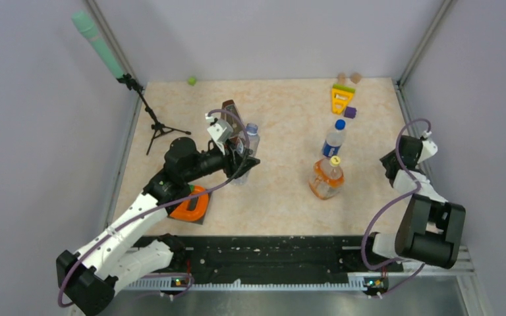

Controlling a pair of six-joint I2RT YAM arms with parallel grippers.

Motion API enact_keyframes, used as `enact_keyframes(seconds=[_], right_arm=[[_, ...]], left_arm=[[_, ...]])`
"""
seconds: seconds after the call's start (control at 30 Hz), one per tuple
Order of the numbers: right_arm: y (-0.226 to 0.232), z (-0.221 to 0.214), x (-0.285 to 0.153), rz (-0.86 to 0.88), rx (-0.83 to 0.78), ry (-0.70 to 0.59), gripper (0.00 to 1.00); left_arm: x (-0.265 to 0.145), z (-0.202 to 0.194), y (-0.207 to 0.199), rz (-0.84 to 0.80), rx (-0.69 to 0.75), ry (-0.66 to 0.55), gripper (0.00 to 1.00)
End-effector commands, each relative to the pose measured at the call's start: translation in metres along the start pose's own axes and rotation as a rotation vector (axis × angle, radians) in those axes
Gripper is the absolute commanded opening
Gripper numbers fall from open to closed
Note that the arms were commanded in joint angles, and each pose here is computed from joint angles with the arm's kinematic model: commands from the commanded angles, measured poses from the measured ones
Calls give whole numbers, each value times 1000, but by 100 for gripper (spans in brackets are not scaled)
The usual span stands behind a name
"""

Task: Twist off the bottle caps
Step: Place the bottle cap at the corner of the board.

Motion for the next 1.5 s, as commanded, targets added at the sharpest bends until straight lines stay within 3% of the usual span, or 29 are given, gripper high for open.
enact_keyframes(seconds=[0.0, 0.17, 0.47, 0.63, 0.77, 0.93, 1.27, 1.47], right_arm=[[-22, 12, 27, -123, 77, -100, 0], [-45, -2, 50, -247, 53, -75, 0], [-45, -2, 49, -242, -18, -45, 2], [-43, -24, 54, -201, -37, 35, 8], [-44, -32, 56, -200, -47, 77, 24], [-44, -24, 46, -203, -41, 24, 38], [-42, -21, 36, -208, -55, 4, 42], [-25, 8, 10, -166, -29, -35, 47]], left_arm=[[0, 17, -6, -25, 26, -58, 0], [-2, 16, -7, -24, 20, -56, 0], [-4, 14, -6, -12, 10, -58, 1], [-3, 14, -7, -24, 12, -55, 1], [-4, 11, -6, -20, 13, -57, 1], [-10, 16, -4, 19, 11, -88, 1], [-17, 19, -3, 43, 24, -106, 1], [-14, 18, -5, 18, 25, -99, 1]])
Point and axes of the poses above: each gripper's point midway between its finger pads, its own x axis out along the fingers, its own y axis along the line the jaws close on, z = x × y, the point moved 1 cm from there along -x, back along the fingers, and after that the axes turned 2 degrees about x, right-handed, at the moved point
